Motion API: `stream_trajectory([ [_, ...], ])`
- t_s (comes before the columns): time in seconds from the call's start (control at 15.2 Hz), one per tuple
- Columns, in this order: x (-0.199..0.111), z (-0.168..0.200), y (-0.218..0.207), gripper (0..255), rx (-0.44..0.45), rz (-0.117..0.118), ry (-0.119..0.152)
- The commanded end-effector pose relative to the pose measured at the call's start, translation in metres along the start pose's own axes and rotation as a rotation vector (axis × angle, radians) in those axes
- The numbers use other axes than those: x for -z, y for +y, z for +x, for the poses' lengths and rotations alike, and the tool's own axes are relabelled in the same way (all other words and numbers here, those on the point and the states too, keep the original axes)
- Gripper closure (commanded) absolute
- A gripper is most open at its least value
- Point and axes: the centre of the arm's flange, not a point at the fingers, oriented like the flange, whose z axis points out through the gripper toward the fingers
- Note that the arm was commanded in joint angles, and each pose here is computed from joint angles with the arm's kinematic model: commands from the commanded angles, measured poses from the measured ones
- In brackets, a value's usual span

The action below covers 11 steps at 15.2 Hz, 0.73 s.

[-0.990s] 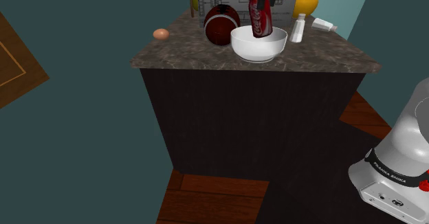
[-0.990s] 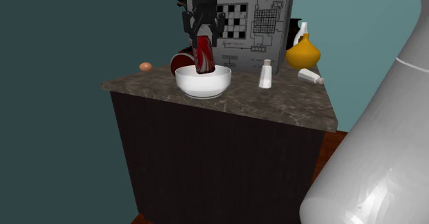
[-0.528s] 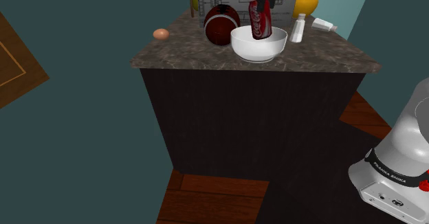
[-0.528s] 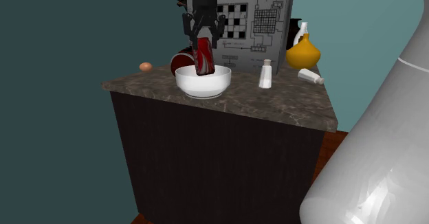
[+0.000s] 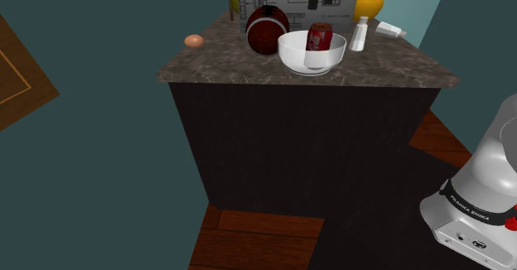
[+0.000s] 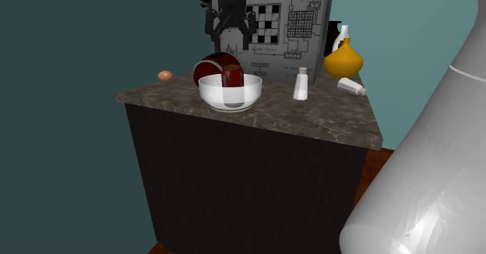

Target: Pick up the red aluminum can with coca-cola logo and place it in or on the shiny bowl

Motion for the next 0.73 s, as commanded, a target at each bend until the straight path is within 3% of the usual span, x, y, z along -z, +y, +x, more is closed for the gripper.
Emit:
stream_trajectory([
  [0.0, 0.020, 0.000, 0.000, 0, 0.000, 0.000, 0.000],
  [0.13, 0.044, 0.000, 0.000, 0, 0.000, 0.000, 0.000],
  [0.66, 0.044, 0.000, 0.000, 0, 0.000, 0.000, 0.000],
])
